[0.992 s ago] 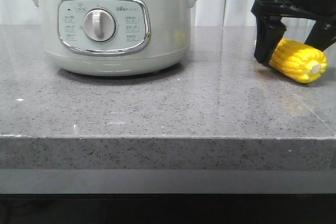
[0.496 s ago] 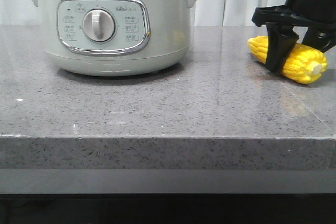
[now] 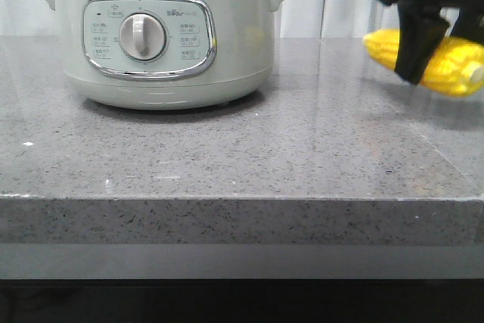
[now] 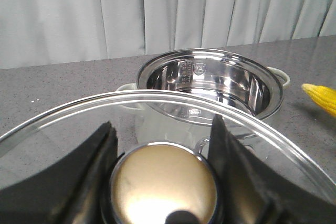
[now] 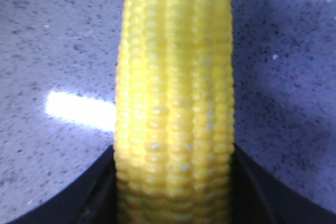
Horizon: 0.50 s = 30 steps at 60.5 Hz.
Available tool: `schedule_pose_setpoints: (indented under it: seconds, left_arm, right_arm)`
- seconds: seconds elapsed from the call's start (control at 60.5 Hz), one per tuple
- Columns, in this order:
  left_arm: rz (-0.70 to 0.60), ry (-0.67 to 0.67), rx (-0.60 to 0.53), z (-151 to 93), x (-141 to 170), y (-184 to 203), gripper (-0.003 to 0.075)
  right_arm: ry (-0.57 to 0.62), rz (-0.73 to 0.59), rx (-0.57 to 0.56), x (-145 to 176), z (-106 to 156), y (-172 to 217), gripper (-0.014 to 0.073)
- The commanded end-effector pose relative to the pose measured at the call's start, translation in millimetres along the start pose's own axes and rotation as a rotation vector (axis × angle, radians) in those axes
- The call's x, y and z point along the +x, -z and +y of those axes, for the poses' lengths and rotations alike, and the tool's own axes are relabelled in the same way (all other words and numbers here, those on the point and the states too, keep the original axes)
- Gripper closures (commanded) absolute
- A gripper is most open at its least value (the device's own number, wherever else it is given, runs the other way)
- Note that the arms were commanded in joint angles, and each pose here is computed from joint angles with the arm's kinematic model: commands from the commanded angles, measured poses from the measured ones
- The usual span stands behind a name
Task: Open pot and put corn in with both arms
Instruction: 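Lower the right gripper onto the yellow corn cob and grasp it, then lift the corn with the right gripper and carry it over the pot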
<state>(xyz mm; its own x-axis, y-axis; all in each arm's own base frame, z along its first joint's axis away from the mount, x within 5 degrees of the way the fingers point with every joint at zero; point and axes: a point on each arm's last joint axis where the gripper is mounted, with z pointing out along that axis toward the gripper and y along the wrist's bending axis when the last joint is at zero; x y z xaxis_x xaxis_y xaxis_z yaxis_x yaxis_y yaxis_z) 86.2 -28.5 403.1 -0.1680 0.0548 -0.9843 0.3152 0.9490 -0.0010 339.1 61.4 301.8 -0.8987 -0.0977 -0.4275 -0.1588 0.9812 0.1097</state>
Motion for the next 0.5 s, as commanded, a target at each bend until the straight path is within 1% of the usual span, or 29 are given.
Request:
schedule_pose_setpoints:
  seconds: [0.0,0.116,0.198,0.331,0.479]
  left_arm:
    - [-0.185,0.018,-0.018,1,-24,8,0.0586]
    - [-0.185,0.018,-0.018,1,-24,8,0.0586]
    - [-0.185,0.018,-0.018,1,-24,8,0.0586]
    - [-0.185,0.018,-0.018,1,-24,8,0.0586]
    - [-0.185,0.018,-0.018,1,-24,8,0.0586]
  right_arm:
    - [0.010,-0.150,-0.030,-5,7,45,0.0265]
    - [-0.019,-0.213,-0.099,-1,15,69,0.0265]
    - [-0.007,-0.263,-0.141,3,21,89,0.0265]
    - [0.070,-0.352,-0.205,9,30,114,0.0265]
    - [0.167,-0.431,-0.309,12,43,137,0.0265]
